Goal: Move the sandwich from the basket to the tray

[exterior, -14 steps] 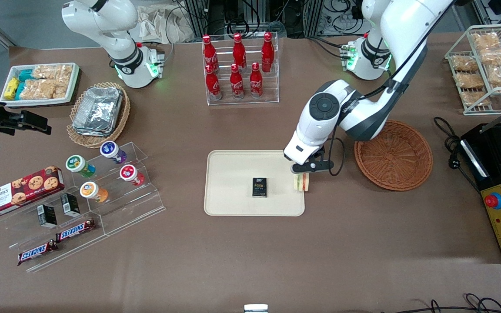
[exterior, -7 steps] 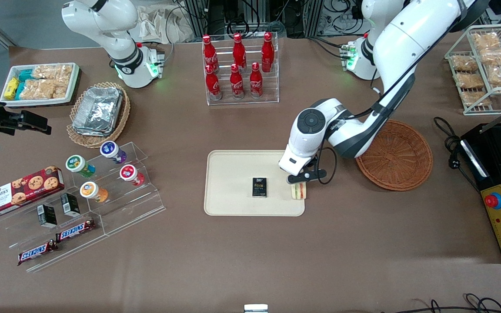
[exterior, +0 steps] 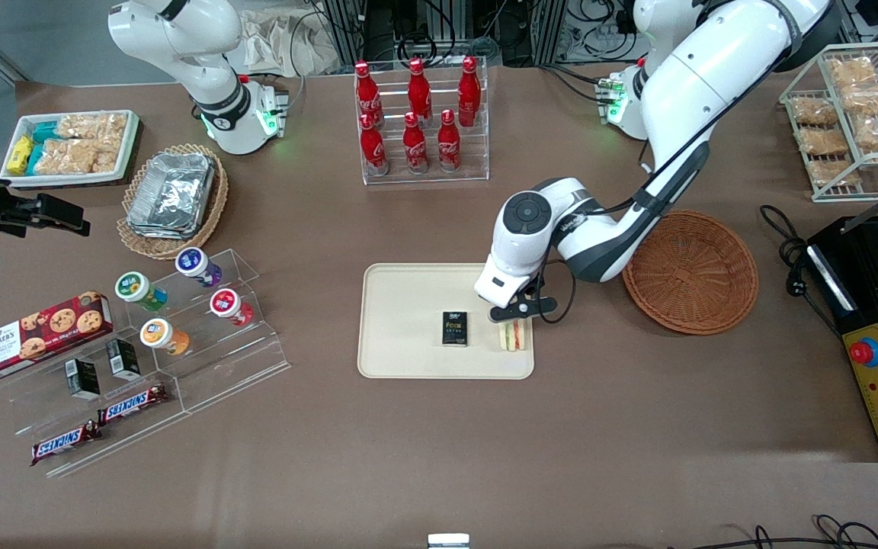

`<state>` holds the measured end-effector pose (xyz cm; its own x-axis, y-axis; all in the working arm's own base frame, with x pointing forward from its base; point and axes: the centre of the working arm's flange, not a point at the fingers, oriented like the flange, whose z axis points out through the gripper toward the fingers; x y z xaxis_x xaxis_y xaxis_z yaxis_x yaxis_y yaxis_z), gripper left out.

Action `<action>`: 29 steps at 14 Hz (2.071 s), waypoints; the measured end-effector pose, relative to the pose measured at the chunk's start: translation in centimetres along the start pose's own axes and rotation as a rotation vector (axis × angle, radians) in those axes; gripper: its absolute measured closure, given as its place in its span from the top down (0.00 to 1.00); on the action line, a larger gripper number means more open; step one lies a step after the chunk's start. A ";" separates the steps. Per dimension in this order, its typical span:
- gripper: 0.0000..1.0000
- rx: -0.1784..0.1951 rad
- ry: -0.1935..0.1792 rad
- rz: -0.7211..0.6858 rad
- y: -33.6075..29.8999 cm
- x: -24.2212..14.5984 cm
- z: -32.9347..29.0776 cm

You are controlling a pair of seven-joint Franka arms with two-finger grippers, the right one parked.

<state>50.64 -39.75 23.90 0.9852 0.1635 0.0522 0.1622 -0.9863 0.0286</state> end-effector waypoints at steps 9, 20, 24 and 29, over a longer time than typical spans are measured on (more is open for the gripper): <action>1.00 -0.002 0.006 -0.010 -0.6 0.9 1.0; 0.99 0.055 -0.028 0.002 -4.0 8.0 -10.0; 0.99 0.041 -0.013 0.032 -9.5 12.7 -16.7; 0.99 0.030 0.027 0.022 -14.2 14.4 -23.0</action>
<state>61.26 -22.90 47.25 0.9868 0.1416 0.0792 0.1423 -0.9898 -0.0030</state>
